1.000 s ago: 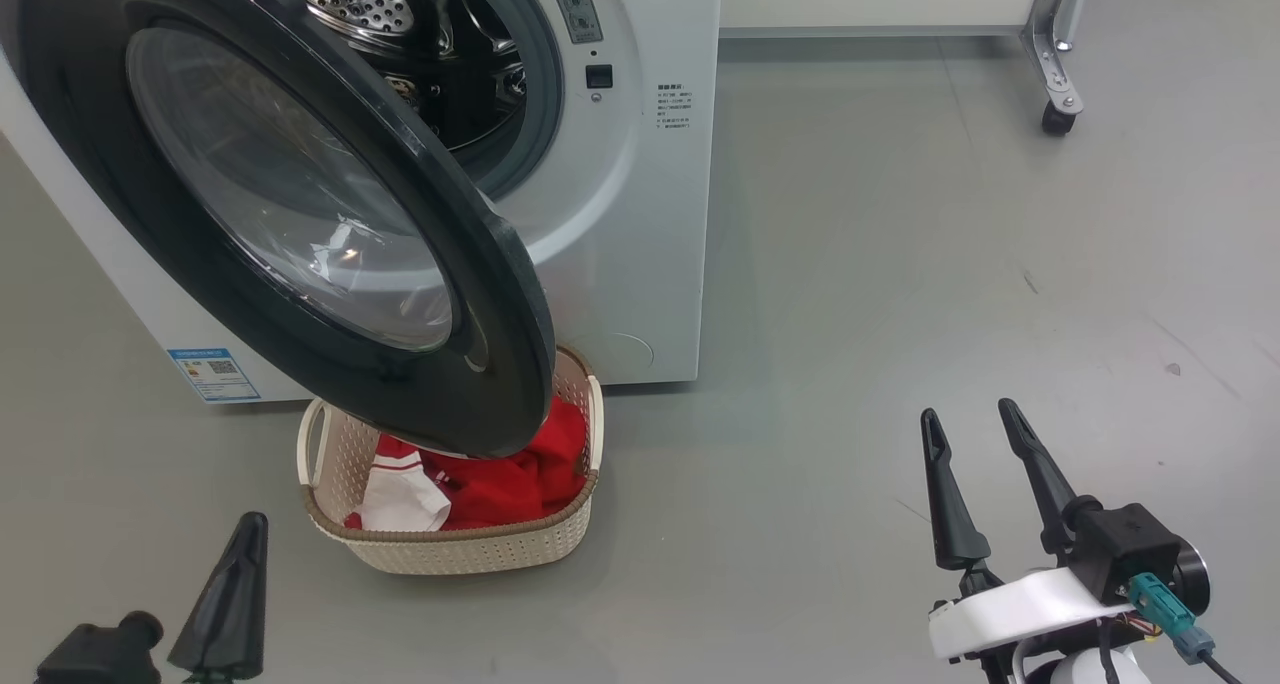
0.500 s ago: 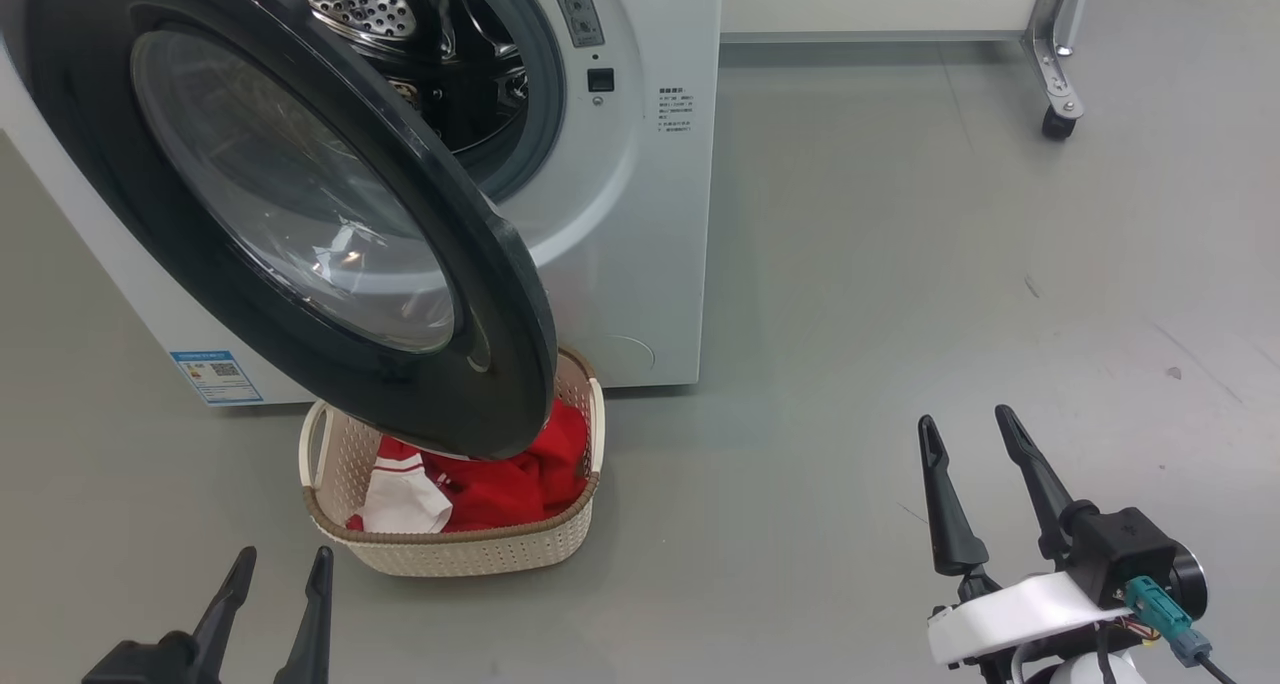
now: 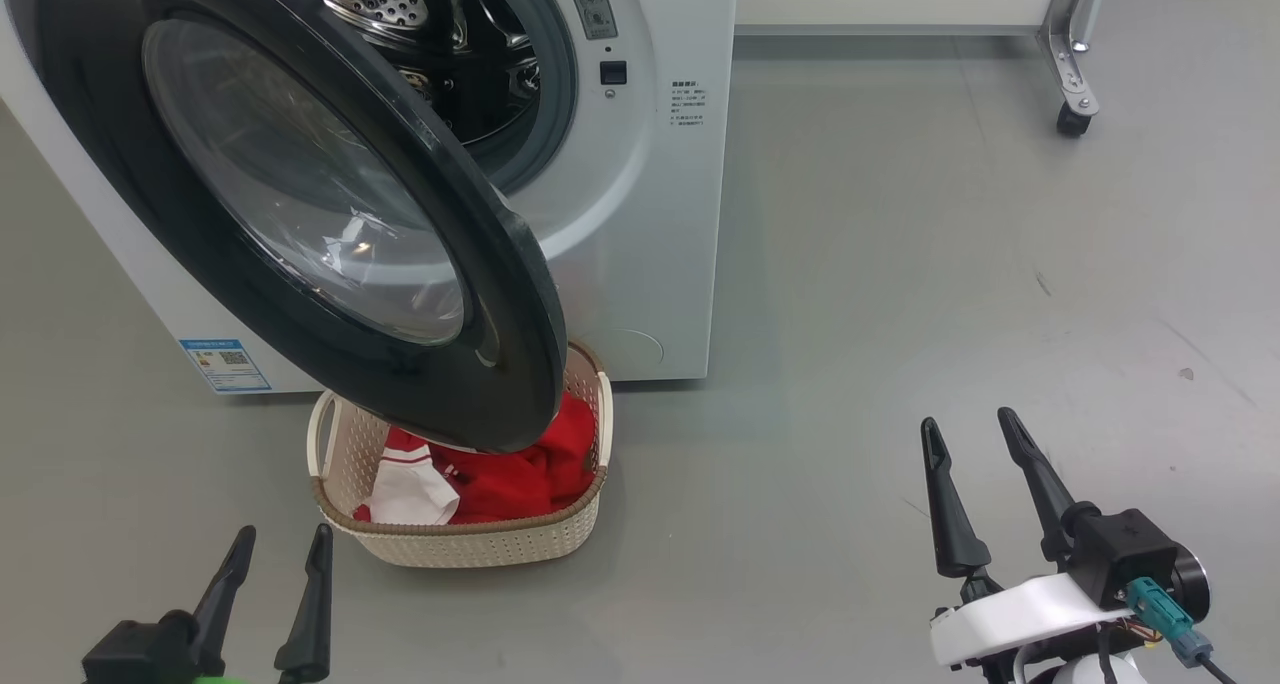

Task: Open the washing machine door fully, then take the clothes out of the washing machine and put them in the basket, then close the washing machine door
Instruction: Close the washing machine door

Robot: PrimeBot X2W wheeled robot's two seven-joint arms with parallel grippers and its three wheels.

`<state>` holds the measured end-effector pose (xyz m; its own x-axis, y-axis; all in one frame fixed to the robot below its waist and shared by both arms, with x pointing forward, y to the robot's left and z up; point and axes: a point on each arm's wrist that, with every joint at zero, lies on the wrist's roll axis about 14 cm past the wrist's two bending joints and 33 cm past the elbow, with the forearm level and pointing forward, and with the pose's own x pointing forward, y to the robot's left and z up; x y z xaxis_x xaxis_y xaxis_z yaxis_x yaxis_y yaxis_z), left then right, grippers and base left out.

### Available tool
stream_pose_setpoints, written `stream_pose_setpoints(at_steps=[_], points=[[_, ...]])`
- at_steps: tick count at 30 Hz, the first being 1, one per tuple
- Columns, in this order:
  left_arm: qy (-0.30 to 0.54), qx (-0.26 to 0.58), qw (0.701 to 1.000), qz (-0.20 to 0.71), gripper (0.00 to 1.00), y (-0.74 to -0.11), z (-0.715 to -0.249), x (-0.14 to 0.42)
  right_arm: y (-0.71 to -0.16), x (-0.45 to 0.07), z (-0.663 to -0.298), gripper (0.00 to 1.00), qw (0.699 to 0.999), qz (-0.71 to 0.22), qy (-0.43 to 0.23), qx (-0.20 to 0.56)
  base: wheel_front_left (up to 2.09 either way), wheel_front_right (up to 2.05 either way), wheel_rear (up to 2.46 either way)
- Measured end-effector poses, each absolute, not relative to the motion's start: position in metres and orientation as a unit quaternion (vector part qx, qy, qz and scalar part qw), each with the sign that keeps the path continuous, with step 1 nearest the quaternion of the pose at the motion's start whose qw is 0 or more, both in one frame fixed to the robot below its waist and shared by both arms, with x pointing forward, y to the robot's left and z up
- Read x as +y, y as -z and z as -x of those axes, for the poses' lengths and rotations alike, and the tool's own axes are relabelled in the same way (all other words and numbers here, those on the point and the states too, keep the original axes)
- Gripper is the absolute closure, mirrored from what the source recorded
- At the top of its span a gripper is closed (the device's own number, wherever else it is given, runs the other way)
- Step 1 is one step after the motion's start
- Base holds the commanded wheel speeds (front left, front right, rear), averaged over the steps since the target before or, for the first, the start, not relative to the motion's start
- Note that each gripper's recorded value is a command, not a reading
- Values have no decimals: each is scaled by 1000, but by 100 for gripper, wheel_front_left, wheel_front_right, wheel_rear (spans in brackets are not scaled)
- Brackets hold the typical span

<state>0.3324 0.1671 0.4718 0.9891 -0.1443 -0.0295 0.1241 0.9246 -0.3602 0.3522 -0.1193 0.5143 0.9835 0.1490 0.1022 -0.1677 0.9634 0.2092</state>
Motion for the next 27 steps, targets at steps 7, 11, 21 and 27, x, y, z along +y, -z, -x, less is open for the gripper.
stream_pose_setpoints(at_steps=[7,11,21,27], points=[[62,19,982,180,0,-476,-336,171,-512,-118,-353,0,990,-108,-81,-39,0,0,0],[60,16,982,179,0,-478,-338,173,-511,-118,-353,0,990,-108,-82,-38,0,0,0],[59,13,982,180,0,-479,-339,172,-510,-117,-354,0,990,-108,-83,-37,0,0,0],[58,14,982,181,0,-479,-338,172,-510,-116,-354,0,990,-109,-84,-36,0,0,0]])
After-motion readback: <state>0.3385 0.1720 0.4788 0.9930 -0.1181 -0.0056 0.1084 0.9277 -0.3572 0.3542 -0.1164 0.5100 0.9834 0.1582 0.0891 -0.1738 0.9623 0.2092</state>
